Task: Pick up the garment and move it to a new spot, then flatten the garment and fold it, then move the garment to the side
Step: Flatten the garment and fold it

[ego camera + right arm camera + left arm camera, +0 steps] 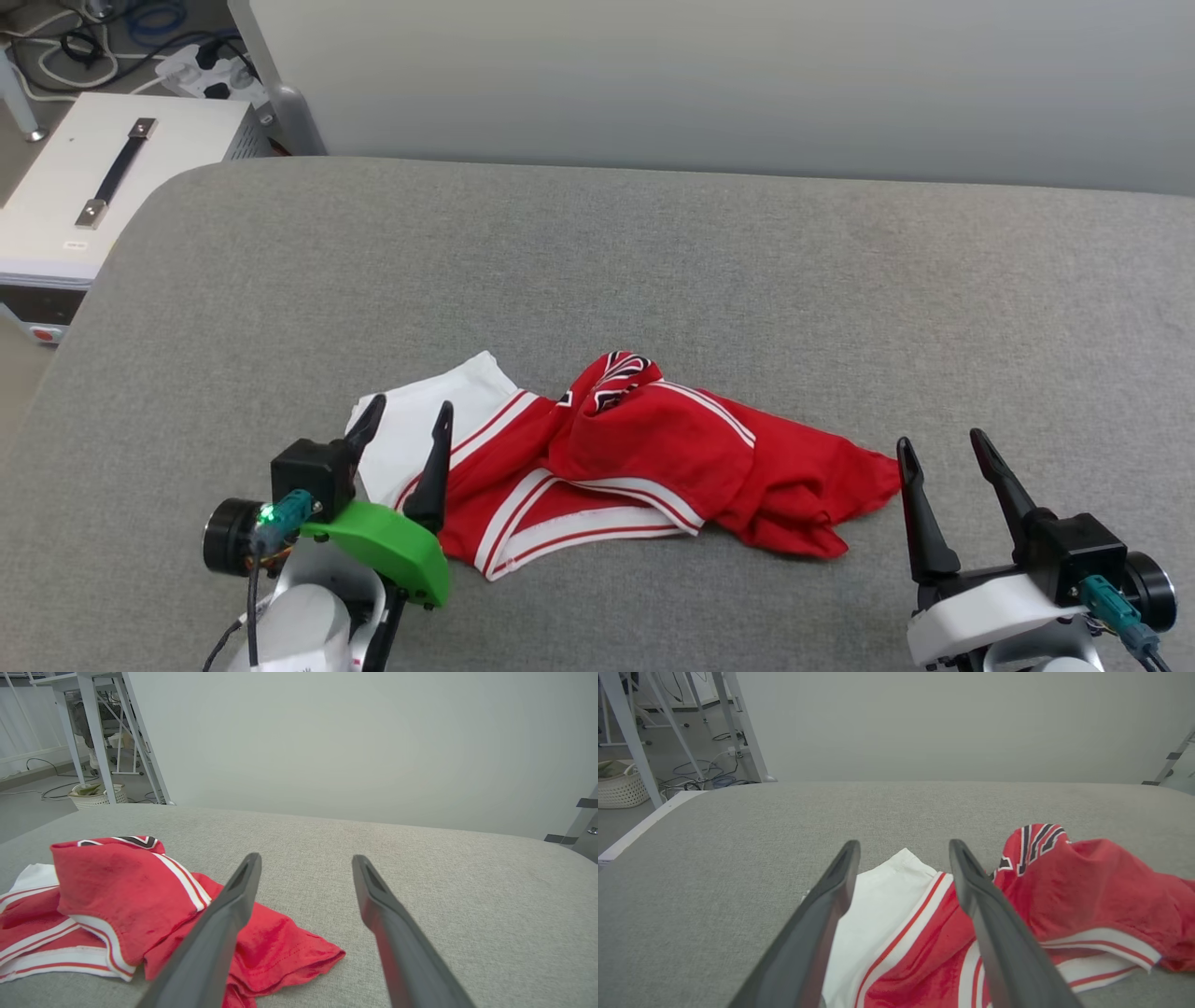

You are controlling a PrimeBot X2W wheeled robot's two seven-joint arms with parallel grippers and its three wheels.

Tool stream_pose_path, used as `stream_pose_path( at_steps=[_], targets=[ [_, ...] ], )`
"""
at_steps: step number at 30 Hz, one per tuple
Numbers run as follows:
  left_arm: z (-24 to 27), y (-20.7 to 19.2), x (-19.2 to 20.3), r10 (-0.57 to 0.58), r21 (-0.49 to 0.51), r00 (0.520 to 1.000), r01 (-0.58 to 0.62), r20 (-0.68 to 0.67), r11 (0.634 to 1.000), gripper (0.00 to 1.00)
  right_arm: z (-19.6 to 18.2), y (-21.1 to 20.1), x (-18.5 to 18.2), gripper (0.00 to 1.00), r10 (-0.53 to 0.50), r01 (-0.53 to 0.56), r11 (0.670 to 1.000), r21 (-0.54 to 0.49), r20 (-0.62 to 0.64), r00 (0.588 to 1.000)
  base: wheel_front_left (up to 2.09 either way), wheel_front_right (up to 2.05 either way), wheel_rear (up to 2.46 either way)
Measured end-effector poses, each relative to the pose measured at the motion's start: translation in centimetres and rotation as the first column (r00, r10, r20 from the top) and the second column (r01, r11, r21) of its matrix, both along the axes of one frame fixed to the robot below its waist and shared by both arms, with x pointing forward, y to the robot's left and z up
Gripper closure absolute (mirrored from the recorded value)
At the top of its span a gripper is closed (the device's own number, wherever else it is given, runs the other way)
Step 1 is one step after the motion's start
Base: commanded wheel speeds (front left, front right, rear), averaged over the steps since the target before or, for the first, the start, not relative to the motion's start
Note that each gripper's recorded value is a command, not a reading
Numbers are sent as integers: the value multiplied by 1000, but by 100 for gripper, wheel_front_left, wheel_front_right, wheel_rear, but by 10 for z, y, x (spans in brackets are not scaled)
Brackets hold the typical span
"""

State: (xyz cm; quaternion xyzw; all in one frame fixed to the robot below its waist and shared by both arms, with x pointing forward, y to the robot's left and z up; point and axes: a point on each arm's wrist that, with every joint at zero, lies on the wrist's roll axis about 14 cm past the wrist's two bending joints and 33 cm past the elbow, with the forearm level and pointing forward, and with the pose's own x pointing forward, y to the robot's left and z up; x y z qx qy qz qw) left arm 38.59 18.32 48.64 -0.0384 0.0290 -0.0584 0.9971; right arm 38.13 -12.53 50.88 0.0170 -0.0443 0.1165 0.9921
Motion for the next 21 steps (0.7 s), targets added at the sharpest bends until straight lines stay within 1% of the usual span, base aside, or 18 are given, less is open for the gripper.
stream_pose_path(
  at_steps=[4, 9, 12, 14, 16, 18, 21],
  targets=[
    [27, -13, -2, -42, 12, 993, 41, 113, 999, 0, 2, -1, -3, 0, -2, 2, 1000, -1, 5, 1000, 0, 0, 0],
    [61, -22, -10, -34, -8, 972, 37, 231, 999, 0, -1, 2, -5, 0, 8, -8, 1000, 0, -4, 1000, 0, 0, 0],
    [59, -31, -18, -57, 11, 971, 56, 234, 998, 0, -15, 5, -6, 0, 18, -19, 1000, -8, -70, 997, 0, 0, 0],
    [56, -32, -21, -53, 13, 972, 52, 229, 999, 0, -24, 6, -5, 0, 40, -45, 998, -40, -124, 991, 0, 0, 0],
    [57, -32, -23, -48, 8, 971, 48, 234, 999, 0, -37, 6, -2, 0, 55, -68, 996, -53, -212, 976, 0, 0, 0],
    [57, -31, -23, -45, 6, 971, 45, 235, 999, 0, -47, 8, 0, 0, 79, -109, 990, -85, -299, 951, 0, 0, 0],
    [52, -28, -22, -33, 0, 975, 34, 222, 999, 0, -58, 11, 5, 0, 111, -185, 973, -135, -427, 897, 0, 0, 0]
  ],
)
